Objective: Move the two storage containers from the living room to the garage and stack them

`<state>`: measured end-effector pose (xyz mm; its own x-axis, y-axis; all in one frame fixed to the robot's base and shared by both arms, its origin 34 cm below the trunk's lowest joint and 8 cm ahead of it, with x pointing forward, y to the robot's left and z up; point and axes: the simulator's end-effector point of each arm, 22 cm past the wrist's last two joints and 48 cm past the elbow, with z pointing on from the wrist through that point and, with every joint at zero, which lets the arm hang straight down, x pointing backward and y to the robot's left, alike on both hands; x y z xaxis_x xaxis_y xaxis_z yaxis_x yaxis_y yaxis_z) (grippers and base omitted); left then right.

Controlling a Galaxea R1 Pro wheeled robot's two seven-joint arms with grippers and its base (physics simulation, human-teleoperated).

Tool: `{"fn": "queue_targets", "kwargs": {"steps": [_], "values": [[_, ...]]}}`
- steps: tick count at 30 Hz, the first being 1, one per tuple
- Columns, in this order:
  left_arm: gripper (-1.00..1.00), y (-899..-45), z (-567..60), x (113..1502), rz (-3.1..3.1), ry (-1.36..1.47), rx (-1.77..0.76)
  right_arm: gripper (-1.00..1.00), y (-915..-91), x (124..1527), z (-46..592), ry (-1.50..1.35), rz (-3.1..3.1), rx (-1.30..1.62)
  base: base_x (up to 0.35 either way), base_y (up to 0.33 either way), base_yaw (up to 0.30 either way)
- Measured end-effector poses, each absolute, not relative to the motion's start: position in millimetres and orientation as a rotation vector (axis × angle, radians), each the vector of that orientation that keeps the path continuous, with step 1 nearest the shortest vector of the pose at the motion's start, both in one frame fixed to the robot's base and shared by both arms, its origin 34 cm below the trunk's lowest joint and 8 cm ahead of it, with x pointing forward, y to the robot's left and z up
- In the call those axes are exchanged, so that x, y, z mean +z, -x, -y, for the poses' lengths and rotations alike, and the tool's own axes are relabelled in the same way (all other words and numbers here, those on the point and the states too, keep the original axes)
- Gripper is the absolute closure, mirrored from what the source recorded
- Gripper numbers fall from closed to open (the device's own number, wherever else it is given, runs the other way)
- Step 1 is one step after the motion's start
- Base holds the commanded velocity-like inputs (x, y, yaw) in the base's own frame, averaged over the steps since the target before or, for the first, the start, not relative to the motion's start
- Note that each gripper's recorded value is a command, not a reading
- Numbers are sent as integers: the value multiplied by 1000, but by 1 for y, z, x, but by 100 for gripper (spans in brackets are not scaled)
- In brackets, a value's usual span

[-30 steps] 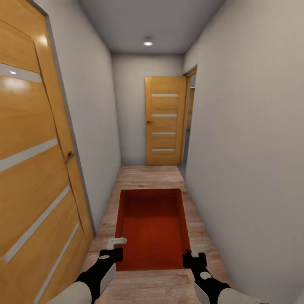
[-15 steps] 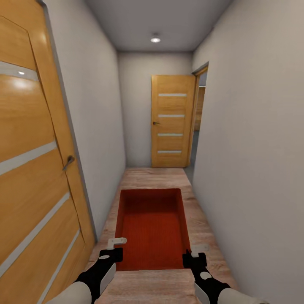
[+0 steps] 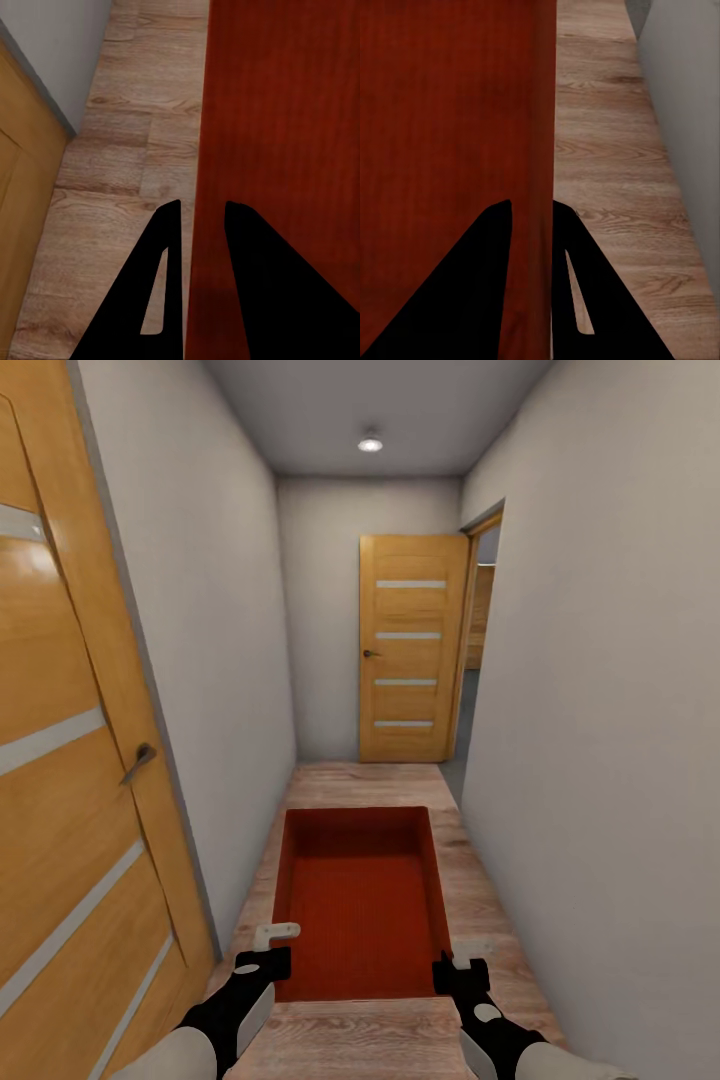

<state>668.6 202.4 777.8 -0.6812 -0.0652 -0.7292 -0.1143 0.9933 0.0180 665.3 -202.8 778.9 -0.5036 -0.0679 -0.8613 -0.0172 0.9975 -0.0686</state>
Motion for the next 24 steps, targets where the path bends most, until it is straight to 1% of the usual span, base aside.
{"fn": "queue_targets", "kwargs": {"steps": [24], "values": [[100, -669, -202, 778, -2323, 123, 79, 100, -665, 779, 203, 58, -2099, -61, 322, 0, 0]]}}
